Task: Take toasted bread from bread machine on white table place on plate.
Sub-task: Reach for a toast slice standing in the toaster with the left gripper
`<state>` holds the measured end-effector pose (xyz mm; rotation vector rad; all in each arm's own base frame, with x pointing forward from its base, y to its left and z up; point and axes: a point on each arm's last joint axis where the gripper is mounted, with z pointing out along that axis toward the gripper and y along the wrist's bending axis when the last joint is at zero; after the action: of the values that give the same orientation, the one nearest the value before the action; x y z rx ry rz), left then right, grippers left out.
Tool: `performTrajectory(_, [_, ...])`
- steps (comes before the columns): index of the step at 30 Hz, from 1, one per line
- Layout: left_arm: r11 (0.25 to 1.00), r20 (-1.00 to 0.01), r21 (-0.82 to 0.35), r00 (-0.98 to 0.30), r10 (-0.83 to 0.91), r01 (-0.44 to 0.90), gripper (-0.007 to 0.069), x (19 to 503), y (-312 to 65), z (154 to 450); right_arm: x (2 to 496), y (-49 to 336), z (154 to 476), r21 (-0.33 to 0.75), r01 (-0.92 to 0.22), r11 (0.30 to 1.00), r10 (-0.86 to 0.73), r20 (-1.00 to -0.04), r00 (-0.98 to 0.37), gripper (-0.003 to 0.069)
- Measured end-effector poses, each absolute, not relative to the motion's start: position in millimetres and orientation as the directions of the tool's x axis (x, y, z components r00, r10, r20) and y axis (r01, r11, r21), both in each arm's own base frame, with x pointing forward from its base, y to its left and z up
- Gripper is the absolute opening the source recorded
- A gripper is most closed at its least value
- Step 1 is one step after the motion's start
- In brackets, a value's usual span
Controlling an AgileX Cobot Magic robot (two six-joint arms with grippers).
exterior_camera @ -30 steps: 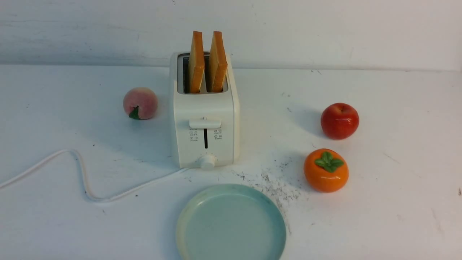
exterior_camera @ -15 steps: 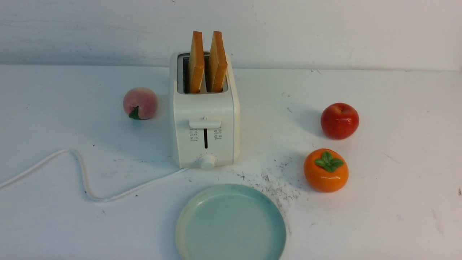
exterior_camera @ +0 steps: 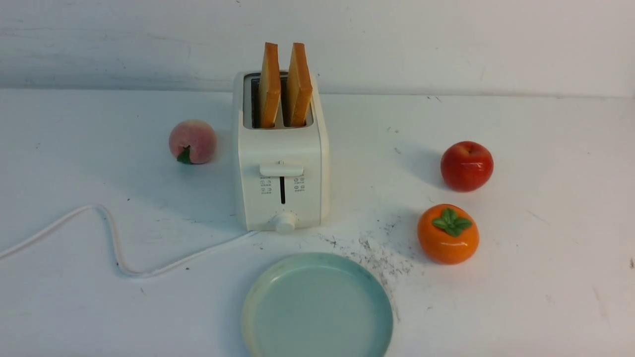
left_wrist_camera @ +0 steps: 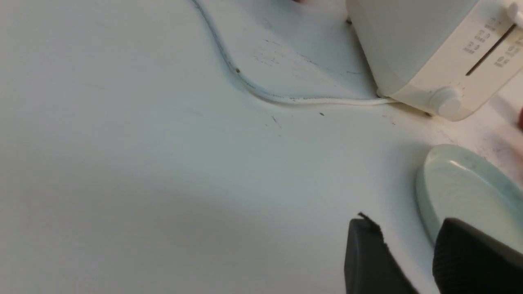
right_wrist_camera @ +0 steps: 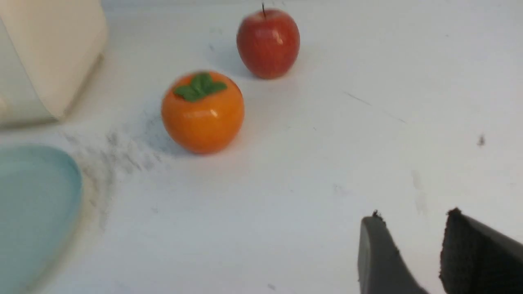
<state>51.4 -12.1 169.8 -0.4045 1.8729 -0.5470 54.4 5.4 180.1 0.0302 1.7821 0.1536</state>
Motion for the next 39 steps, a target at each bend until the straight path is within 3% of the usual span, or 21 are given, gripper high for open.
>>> performTrajectory(2, [0.732,-0.676,-0.68,-0.359,-0.643,-0.031,0.0238,51,-16,172,55,8,185,0.331,-0.056,0.942,0.316,-0.931,-0.183,0.024])
performTrajectory(3, [0.622,-0.568,-0.782,-0.36,-0.74,-0.045,0.0238,51,-19,174,55,9,188,0.487,-0.052,0.872,0.474,-0.865,-0.164,0.024])
performTrajectory(5, [0.544,-0.493,-0.837,-0.358,-0.793,-0.051,0.0238,51,-21,176,55,9,189,0.575,-0.047,0.817,0.562,-0.811,-0.161,0.024])
performTrajectory(6, [0.439,-0.395,-0.897,-0.35,-0.849,-0.054,0.0238,51,-22,179,56,10,191,0.707,-0.041,0.706,0.694,-0.703,-0.158,0.024])
performTrajectory(9, [0.323,-0.287,-0.945,-0.339,-0.896,-0.051,0.0238,52,-24,183,56,11,193,0.805,-0.036,0.592,0.792,-0.59,-0.158,0.024])
performTrajectory(11, [0.284,-0.255,-0.958,-0.326,-0.911,-0.044,0.0238,52,-23,185,56,11,194,0.834,-0.036,0.55,0.821,-0.548,-0.158,0.024])
performTrajectory(17, [0.255,-0.235,-0.966,-0.301,-0.924,-0.031,0.0238,53,-22,188,56,11,194,0.853,-0.035,0.521,0.839,-0.52,-0.159,0.024])
performTrajectory(21, [0.173,-0.17,-0.985,-0.233,-0.957,0.006,0.0238,55,-17,194,56,10,199,0.86,-0.056,0.507,0.851,-0.509,-0.129,0.0226])
performTrajectory(24, [0.06,-0.066,-0.997,-0.17,-0.983,0.04,0.0238,56,-11,200,53,7,222,0.815,-0.127,0.565,0.818,-0.574,-0.046,0.0197])
performTrajectory(26, [-0.022,0.011,-0.997,-0.154,-0.988,0.069,0.0238,55,-10,210,47,6,255,0.715,-0.198,0.671,0.735,-0.676,0.048,0.0148])
performTrajectory(27, [-0.022,0.01,-0.997,-0.154,-0.988,0.078,0.0238,54,-10,213,46,6,257,0.705,-0.2,0.681,0.726,-0.686,0.051,0.0139])
performTrajectory(29, [-0.009,-0.015,-0.989,-0.158,-0.987,0.148,0.0235,50,-10,236,48,8,286,0.604,-0.2,0.771,0.624,-0.78,0.05,0.0071])
performTrajectory(30, [-0.001,-0.025,-0.987,-0.158,-0.987,0.16,0.0232,49,-10,240,47,9,288,0.597,-0.203,0.776,0.617,-0.785,0.051,0.0066])
performTrajectory(32, [0.076,-0.109,-0.978,-0.169,-0.98,0.195,0.0205,46,-12,258,58,15,303,0.538,-0.173,0.825,0.533,-0.842,-0.08,0.0002])
performTrajectory(33, [0.084,-0.117,-0.978,-0.168,-0.979,0.192,0.0202,47,-12,258,60,16,302,0.539,-0.166,0.826,0.529,-0.842,-0.102,-0.0001])
performTrajectory(36, [0.216,-0.236,-0.971,-0.288,-0.928,0.1,0.0116,58,-24,263,83,27,308,0.516,-0.111,0.85,0.435,-0.804,-0.406,-0.0018])
performTrajectory(38, [0.242,-0.241,-0.969,-0.364,-0.9,0.044,0.008,63,-30,261,89,30,307,0.51,-0.095,0.855,0.406,-0.772,-0.489,-0.0018])
performTrajectory(39, [0.267,-0.234,-0.964,-0.448,-0.863,-0.011,0.0042,67,-37,259,99,34,303,0.505,-0.066,0.861,0.372,-0.712,-0.595,-0.0018])
